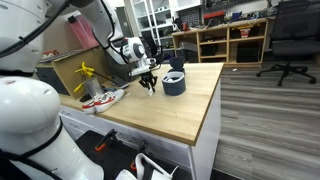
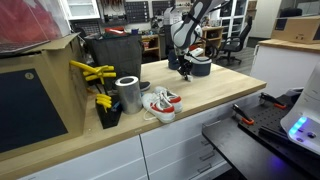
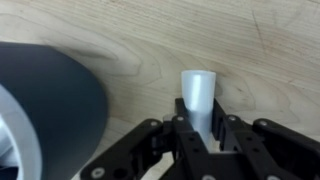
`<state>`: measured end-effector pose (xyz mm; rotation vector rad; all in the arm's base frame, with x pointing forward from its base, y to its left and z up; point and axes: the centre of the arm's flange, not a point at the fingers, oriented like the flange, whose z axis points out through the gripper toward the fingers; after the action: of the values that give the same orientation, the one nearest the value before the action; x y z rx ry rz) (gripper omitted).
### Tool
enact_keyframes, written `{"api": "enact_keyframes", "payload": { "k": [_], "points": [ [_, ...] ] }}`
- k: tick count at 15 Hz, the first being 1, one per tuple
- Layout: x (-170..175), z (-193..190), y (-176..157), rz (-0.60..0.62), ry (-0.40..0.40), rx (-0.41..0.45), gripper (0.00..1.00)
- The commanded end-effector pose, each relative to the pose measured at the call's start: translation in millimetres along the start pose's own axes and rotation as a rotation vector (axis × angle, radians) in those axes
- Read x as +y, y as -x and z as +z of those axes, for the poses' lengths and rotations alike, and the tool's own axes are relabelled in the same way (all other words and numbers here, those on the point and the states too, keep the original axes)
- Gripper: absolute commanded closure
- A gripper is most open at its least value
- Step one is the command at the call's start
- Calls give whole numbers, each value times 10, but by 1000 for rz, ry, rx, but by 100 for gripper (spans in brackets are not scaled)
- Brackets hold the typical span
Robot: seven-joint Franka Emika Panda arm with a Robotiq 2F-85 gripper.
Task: Pick up the cylinder shaped object and place it inside the masking tape on the right
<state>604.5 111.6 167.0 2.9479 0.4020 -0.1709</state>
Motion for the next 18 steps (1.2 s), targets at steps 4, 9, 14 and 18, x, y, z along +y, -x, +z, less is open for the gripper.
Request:
{"api": "enact_keyframes", "payload": {
  "k": [4,9,14,18],
  "points": [
    [138,-668,274,20,27,26,94],
    [477,-1183,460,105,18,17,94],
    [942,-1436,546,169,20,-10,94],
    [1260,-1421,496,208,34,-21,94]
  ]
}}
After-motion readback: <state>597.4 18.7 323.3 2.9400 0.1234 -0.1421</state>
